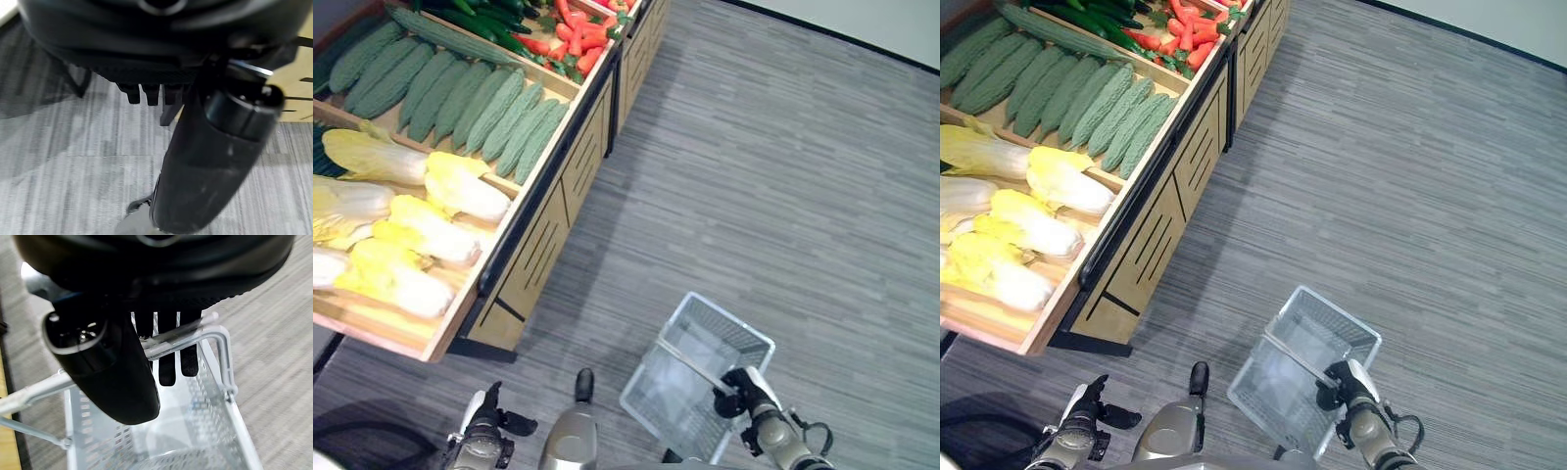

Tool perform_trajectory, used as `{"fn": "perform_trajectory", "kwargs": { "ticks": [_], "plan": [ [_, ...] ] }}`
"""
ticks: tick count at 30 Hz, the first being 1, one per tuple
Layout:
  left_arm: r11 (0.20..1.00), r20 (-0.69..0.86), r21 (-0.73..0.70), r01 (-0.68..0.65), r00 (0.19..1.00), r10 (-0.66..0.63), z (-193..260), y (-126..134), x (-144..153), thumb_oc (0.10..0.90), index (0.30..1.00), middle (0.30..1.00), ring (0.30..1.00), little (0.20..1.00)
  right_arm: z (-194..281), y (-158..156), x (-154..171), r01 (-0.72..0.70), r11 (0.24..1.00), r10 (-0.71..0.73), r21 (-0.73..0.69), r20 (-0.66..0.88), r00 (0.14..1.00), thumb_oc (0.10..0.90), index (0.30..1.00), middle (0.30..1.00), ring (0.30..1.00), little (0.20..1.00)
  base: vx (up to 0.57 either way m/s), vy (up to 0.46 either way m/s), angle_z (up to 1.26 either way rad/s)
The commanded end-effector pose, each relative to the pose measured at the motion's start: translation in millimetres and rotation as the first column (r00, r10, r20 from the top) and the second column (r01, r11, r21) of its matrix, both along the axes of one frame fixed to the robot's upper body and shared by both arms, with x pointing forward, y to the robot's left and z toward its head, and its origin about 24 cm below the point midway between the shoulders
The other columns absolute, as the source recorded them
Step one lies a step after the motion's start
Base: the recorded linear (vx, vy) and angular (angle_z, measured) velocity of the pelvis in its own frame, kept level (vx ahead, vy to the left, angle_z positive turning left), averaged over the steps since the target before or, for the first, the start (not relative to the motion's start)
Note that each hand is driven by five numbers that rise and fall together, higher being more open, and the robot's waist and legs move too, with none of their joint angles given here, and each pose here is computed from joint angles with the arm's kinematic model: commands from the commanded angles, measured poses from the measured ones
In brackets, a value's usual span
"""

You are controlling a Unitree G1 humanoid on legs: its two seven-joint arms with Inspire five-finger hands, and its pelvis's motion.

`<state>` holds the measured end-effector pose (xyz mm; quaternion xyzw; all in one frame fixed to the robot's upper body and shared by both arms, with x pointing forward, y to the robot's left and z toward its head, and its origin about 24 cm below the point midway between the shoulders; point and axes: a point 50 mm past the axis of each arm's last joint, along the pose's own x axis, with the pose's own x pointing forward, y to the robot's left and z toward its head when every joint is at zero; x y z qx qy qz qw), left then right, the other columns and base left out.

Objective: Get the vegetables into the basket

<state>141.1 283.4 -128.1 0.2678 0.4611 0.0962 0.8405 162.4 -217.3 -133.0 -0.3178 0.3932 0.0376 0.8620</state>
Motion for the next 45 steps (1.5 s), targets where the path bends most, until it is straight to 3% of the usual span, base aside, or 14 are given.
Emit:
{"fn": "perform_trajectory", "kwargs": {
  "ticks": [1,5,12,20,31,45],
  "plan": [
    [0.999,-0.002,0.034,0.01,1.0,-0.01,0.3,6.9,-11.8,0.9,1.0,1.0,1.0,1.0,16.5,-42.2,5.6,0.055,0.993,-0.048,-0.106,0.067,0.997,0.4,0.3,0.3,0.3,0.3,0.13,0.224,-0.26],
    [0.996,0.042,0.022,0.081,0.996,-0.082,2.4,-3.0,-8.0,0.9,1.0,1.0,1.0,1.0,23.1,-46.5,13.7,0.065,0.991,-0.053,-0.114,0.106,0.993,0.4,0.3,0.3,0.3,0.3,0.15,0.206,0.22],
    [0.997,0.055,0.01,0.079,0.995,-0.079,2.1,-7.4,-1.6,0.9,1.0,1.0,1.0,1.0,30.5,-50.1,25.0,0.071,0.989,-0.052,-0.13,0.143,0.988,0.4,0.3,0.3,0.3,0.3,0.33,-0.178,0.82],
    [0.999,0.01,-0.006,-0.036,0.999,0.036,-6.8,-6.3,-19.0,0.9,1.0,1.0,1.0,1.0,21.9,-55.9,12.4,0.072,0.987,-0.062,-0.142,0.069,0.996,0.4,0.3,0.3,0.3,0.3,0.38,-0.361,0.87],
    [0.997,0.051,-0.031,0.077,0.996,-0.075,-5.3,-31.0,3.5,0.9,1.0,1.0,1.0,1.0,21.7,-82.0,-6.5,0.164,0.966,-0.161,-0.198,0.035,0.986,0.4,0.3,0.3,0.3,0.3,0.06,-0.184,0.73],
    [0.999,0.01,-0.015,0.03,1.0,-0.03,-9.5,-23.6,-12.1,0.9,1.0,1.0,1.0,1.0,10.9,-67.5,-15.3,0.143,0.974,-0.149,-0.174,-0.018,0.989,0.4,0.3,0.3,0.3,0.3,0.06,0.07,0.3]
  ]
}}
